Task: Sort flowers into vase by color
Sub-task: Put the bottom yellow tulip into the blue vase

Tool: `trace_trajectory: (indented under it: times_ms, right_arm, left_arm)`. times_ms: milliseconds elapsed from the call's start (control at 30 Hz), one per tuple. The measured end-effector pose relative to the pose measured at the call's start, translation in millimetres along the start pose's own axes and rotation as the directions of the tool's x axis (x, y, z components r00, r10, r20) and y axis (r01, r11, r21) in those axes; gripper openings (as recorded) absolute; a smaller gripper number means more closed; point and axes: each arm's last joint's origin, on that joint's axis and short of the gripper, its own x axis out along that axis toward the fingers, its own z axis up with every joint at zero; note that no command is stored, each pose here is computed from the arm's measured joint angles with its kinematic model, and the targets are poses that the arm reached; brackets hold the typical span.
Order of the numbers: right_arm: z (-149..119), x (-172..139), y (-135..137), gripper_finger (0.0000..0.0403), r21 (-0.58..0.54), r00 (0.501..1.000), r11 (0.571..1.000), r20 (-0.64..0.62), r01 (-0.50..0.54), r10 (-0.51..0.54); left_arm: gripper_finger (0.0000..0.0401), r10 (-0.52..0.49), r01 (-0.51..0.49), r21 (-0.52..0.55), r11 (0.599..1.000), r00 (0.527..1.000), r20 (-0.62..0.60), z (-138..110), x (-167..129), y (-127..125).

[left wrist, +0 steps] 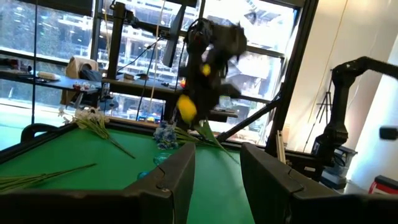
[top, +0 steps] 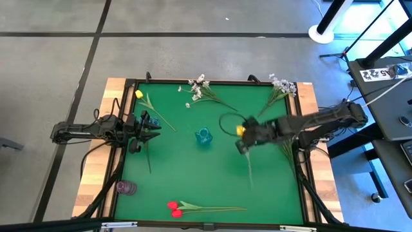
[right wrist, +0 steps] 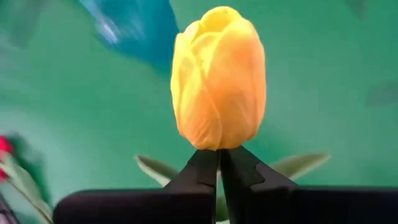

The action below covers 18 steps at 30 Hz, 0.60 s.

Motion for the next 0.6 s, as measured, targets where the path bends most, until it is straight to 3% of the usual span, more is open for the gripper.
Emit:
trace_trajectory:
  times_ms: [133,267,400,600]
  right_arm:
    - [49,-38,8,0.0004,-0.133,0.981,0.99,0.182,-0.037,0.061]
    - [85,-81,17,0.0003,-0.313,0.929,0.948,0.329,-0.064,0.172]
    - [106,-118,24,0.0003,-0.478,0.851,0.877,0.436,-0.058,0.294]
    - [119,-140,34,0.0003,-0.685,0.733,0.723,0.447,-0.088,0.513]
  left_arm:
    - [0.0125,0.0,0.0,0.0,1.0,1.0,0.0,0,0,0]
    - [0.0125,0.0,0.0,0.0,1.0,1.0,0.0,0,0,0]
    - [0.0125,0.0,0.0,0.0,1.0,1.0,0.0,0,0,0]
    - [0.0125,0.0,0.0,0.0,1.0,1.0,0.0,0,0,0]
